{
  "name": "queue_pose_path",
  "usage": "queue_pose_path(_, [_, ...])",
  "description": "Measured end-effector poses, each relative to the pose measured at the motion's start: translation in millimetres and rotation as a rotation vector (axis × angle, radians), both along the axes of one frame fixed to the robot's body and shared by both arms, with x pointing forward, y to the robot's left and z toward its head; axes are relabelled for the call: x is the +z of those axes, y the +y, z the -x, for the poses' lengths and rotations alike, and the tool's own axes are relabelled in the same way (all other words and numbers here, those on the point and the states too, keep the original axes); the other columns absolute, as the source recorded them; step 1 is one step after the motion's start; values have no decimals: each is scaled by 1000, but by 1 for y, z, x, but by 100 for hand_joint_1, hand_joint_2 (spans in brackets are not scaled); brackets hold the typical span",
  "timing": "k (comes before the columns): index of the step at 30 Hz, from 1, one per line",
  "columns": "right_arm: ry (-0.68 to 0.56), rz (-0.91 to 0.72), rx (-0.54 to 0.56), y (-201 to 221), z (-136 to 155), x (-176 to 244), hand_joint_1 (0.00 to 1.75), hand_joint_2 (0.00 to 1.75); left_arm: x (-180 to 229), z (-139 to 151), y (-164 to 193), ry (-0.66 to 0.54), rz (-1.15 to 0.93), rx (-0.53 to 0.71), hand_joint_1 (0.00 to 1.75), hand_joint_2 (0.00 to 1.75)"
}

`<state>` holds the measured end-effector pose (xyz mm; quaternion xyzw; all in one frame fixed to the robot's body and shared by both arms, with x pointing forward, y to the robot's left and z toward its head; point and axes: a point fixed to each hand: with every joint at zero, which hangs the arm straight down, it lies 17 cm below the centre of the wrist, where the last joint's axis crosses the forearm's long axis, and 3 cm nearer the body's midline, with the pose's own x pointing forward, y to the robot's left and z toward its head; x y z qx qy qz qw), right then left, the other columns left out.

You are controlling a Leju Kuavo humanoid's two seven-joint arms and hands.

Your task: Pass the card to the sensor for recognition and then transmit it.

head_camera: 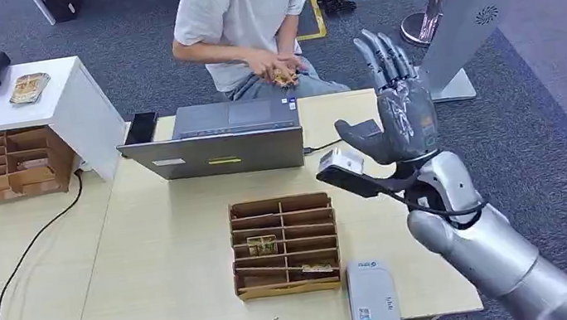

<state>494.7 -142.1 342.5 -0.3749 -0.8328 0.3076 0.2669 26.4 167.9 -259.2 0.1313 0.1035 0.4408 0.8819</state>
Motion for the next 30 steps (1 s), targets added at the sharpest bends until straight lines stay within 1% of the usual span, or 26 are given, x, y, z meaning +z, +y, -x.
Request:
queue_pose_path(4, [-67, -91, 49, -2, 27, 6, 0, 175, 0, 1, -1, 0, -3, 13, 0, 0])
queue_pose_path(7, [-87, -134, 114, 2, 51, 1, 0, 175, 0, 1, -2, 0, -6, 29, 0, 0])
queue_pose_path(11, [-100, -180, 185, 2, 85, -8, 0, 175, 1, 3, -3, 3, -11, 47, 0, 0])
queue_pose_path(15, [-72, -276, 260, 1, 117, -21, 0, 175, 1, 4, -4, 5, -15, 66, 0, 0])
queue_pose_path(16, [-61, -300, 275, 1, 124, -25, 0, 0, 1, 4, -5, 5, -16, 70, 0, 0])
queue_pose_path(23, [12, -521, 393, -3, 161, -37, 0, 0, 2, 5, -7, 9, -16, 89, 0, 0])
queue_pose_path(30, [135, -714, 535, 13, 194, -51, 0, 0, 2, 7, -9, 16, -9, 103, 0, 0])
